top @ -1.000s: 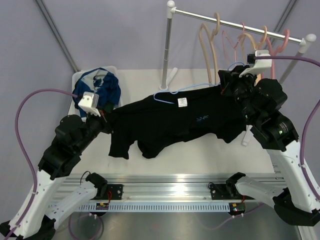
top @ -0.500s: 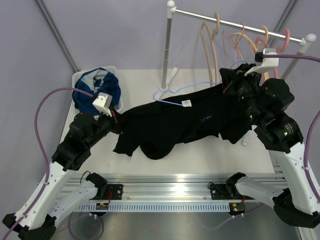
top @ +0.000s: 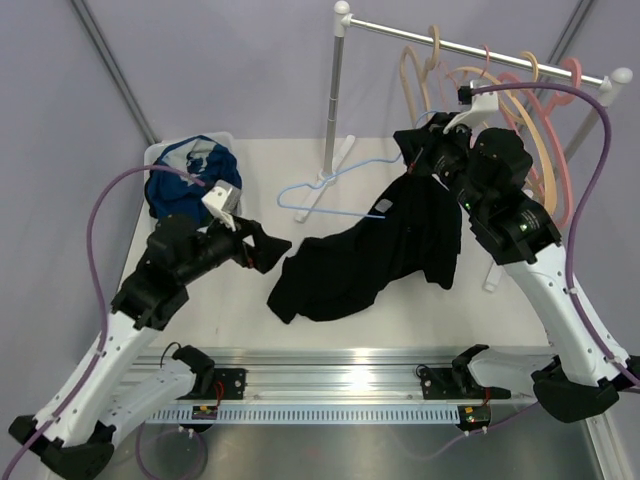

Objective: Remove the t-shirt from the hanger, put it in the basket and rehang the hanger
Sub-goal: Remove the T-shirt from the hanger, then place the hanger at the clothesline.

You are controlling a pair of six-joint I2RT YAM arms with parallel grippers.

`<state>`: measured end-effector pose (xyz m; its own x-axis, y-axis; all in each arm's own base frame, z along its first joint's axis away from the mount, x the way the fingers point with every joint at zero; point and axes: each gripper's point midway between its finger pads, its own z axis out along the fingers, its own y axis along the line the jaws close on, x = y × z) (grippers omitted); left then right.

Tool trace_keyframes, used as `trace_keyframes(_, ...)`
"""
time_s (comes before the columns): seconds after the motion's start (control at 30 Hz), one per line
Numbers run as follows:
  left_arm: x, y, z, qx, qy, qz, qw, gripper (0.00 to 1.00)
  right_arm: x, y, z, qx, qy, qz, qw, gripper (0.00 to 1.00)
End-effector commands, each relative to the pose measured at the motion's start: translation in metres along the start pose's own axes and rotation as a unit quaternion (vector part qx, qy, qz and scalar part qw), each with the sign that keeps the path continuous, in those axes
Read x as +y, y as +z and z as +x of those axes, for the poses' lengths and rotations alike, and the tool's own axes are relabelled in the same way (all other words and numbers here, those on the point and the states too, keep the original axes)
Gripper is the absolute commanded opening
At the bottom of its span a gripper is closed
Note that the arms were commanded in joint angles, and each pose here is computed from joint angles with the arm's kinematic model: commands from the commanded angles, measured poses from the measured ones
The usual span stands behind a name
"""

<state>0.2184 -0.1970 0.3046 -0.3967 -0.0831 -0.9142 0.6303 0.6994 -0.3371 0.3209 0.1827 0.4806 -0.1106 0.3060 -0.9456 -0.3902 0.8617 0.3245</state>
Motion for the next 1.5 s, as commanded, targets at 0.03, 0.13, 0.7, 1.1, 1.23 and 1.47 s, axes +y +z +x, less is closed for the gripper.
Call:
trace_keyframes(0.03,-0.032,-0.053,-0.08,-0.114,0.067,0.017,0.991,0.99,0.019,0.021,0.007,-0.002,-0.018,-0.064,0.998,0.0)
trace_keyframes(0.13,-0.042,-0.074,-0.101,-0.131,0.083,0.016,0.988,0.99,0.038,0.03,0.019,0.023,0.009,-0.112,0.993,0.0)
trace_keyframes(0.7,-0.075,-0.068,-0.136,-0.095,0.087,0.079,0.989,0.99,0.052,0.046,0.056,0.067,0.017,-0.155,0.986,0.0)
trace_keyframes(1.1,-0.082,0.018,-0.148,0.004,0.042,0.142,0.989,0.84,0.066,0.055,0.065,0.065,-0.035,-0.127,0.989,0.0)
trace_keyframes(1.23,-0.077,0.038,-0.131,0.038,0.033,0.153,0.987,0.65,0.071,0.058,0.076,0.07,-0.039,-0.132,0.988,0.0)
trace_keyframes(1.47,-0.071,0.052,-0.105,0.074,0.037,0.166,0.983,0.56,0.079,0.058,0.08,0.066,-0.04,-0.139,0.987,0.0)
